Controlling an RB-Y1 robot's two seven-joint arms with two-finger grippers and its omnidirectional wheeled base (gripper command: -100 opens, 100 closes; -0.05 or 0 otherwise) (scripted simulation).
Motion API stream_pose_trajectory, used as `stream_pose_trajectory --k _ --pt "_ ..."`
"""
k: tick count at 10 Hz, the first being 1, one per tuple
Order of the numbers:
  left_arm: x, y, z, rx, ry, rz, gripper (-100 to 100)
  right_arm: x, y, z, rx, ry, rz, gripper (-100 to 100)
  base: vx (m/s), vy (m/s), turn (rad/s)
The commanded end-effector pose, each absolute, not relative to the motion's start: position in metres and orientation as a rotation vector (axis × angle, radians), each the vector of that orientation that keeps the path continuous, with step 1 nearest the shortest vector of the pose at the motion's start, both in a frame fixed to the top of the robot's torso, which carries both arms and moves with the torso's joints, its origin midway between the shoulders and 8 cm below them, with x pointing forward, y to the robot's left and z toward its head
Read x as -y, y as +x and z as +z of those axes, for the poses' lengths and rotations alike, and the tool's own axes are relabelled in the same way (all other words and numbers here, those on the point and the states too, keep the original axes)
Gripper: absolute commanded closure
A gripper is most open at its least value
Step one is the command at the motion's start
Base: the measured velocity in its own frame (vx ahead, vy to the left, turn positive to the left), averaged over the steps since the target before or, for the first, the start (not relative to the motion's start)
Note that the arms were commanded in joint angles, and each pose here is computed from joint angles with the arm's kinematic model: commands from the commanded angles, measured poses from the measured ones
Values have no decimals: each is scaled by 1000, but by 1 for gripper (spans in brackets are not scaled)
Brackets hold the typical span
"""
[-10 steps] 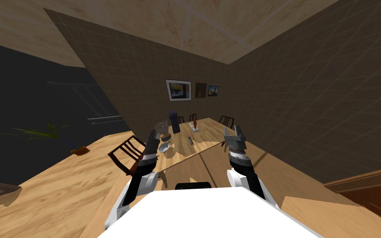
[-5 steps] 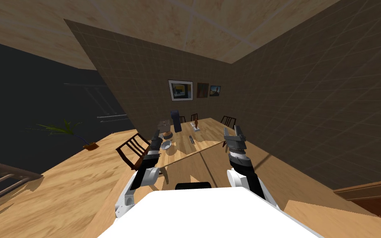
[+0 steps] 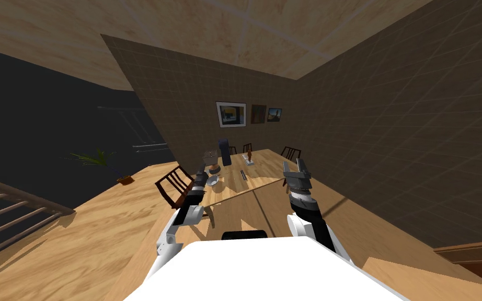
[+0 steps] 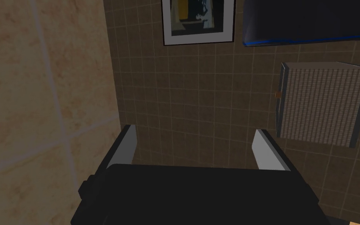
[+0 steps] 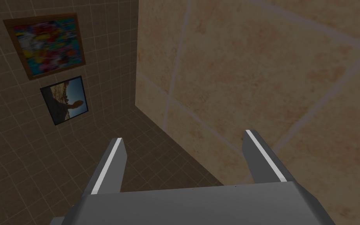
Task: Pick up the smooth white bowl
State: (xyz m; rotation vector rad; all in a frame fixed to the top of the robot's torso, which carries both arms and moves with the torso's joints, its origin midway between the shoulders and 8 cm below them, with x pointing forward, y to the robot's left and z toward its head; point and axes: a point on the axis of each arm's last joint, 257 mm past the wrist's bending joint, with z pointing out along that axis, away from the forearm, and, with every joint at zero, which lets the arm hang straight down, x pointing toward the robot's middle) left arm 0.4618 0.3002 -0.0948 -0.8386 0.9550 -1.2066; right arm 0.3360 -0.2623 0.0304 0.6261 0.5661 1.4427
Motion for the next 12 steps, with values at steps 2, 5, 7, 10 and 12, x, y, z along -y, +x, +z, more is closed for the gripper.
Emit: stream_pose_trajectory --k 2,5,7,10,12 --pt "-303 484 -112 -992 -894 -1208 -100 262 336 30 -566 626 1443 0 -38 -12 58" --pt "-307 498 -129 -1021 -940 -1203 -100 262 336 30 -566 626 1443 0 -34 -6 47" --pt "-310 511 -141 -1045 -981 -1200 -100 262 336 30 -566 626 1443 0 -36 -15 62" --pt "-314 537 -158 -1082 -1054 -1199 -100 262 336 30 -566 626 1443 0 -31 -11 58" --pt "-317 550 -169 -1104 -1097 -1193 -100 262 336 30 -566 626 1443 0 -25 -11 58"
